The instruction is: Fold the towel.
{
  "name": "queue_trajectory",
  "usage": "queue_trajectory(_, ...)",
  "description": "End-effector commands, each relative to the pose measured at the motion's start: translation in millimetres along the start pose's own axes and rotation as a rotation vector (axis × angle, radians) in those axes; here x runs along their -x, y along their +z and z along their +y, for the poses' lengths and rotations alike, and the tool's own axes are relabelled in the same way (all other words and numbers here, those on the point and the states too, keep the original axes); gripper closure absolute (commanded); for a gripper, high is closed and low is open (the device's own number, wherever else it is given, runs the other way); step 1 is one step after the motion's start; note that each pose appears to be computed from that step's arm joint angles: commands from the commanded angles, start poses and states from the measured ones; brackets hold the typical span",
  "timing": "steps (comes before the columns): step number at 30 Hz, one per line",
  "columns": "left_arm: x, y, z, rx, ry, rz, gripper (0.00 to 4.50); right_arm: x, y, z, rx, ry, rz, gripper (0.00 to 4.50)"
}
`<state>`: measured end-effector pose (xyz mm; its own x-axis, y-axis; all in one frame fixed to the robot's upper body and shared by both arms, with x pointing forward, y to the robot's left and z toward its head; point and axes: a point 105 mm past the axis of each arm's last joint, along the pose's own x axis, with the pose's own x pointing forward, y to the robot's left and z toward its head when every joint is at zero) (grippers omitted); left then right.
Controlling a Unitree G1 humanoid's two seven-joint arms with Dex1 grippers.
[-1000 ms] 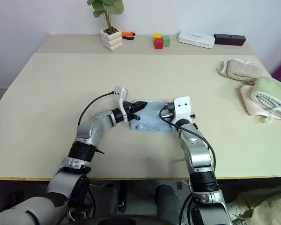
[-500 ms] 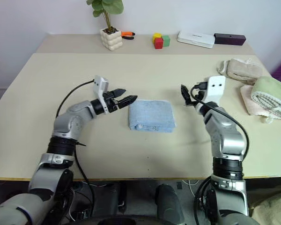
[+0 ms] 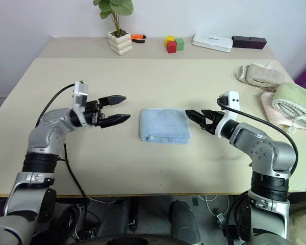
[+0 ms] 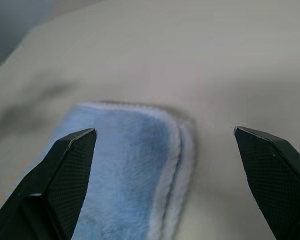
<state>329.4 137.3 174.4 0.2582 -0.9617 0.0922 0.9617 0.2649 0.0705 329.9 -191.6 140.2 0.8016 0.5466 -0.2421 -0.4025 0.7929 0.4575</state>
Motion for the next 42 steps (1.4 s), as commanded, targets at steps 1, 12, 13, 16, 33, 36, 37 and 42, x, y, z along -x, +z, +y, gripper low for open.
queue_trajectory(1,10.2,16.5,-2.4,-0.095,-0.017,-0.024,0.0,7.0,-15.3,3.1,-0.035,0.022,0.072,0.03)
queue_trajectory(12,13.5,16.0,-13.6,-0.097,-0.031,-0.018,0.0,-5.3,-37.9,9.5,-0.125,0.032,0.135,0.03)
queue_trajectory(13,14.0,16.3,-13.8,-0.097,-0.029,-0.018,0.0,-6.7,-39.3,10.8,-0.134,0.038,0.139,0.03)
queue_trajectory(16,14.7,17.1,-13.6,-0.099,-0.025,-0.014,0.0,-12.0,-47.1,16.2,-0.147,0.059,0.168,0.03)
queue_trajectory(33,10.0,19.1,-14.0,-0.109,0.017,-0.031,0.0,-36.6,-51.7,28.6,-0.214,0.118,0.184,3.88)
queue_trajectory(36,8.8,17.2,-11.7,-0.109,0.024,-0.03,0.0,-37.6,-46.3,25.6,-0.221,0.109,0.158,4.46)
queue_trajectory(37,7.7,16.5,-11.4,-0.109,0.024,-0.031,0.0,-36.9,-39.9,24.7,-0.228,0.109,0.125,4.46)
queue_trajectory(42,1.6,15.3,-7.5,-0.103,0.019,-0.053,0.0,-23.8,-0.7,-3.0,-0.29,-0.021,-0.117,4.46)
